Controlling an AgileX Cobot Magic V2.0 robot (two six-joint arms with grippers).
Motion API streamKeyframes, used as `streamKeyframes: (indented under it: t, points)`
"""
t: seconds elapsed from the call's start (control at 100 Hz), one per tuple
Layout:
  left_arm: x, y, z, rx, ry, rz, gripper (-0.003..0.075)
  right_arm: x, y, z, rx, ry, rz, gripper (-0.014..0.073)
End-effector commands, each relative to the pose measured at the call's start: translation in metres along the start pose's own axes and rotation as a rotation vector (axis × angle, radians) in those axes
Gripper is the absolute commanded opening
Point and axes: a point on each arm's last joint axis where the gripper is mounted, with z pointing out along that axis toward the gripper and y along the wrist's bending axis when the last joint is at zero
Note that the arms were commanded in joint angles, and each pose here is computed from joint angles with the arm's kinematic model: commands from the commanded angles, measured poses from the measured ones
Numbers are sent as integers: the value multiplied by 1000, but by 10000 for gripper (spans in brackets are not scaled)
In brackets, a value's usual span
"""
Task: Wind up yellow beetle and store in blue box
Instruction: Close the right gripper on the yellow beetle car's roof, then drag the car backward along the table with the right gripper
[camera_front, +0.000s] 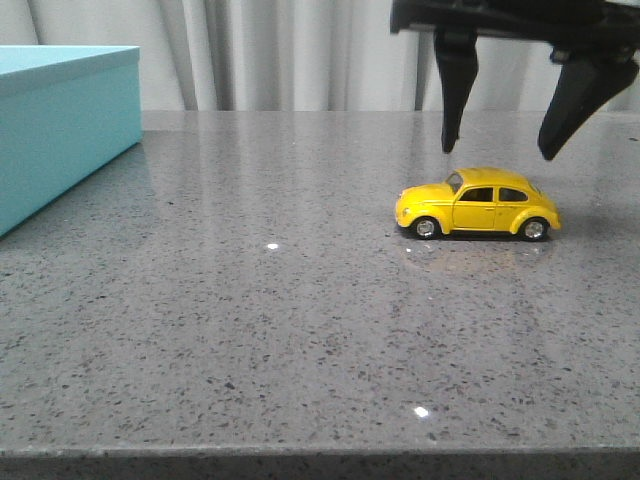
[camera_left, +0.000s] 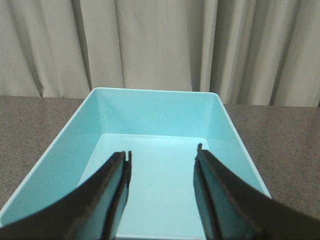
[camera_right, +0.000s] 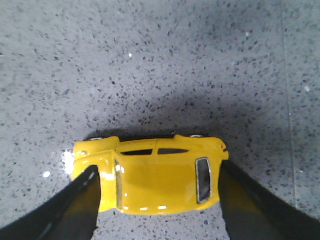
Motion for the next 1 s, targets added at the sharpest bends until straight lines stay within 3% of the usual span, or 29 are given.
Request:
streamKeyframes:
  t: [0.0,0.62,0.99]
  points:
    - [-18,-1,0,5,-105,-14,300,-8,3,-17,-49,-71,10,507]
    - [-18,-1,0,5,-105,-14,300,-3,4,6,22,36,12,507]
    - [-18,-1,0,5,-105,-14,300,-3,-32,15,136,40,31,507]
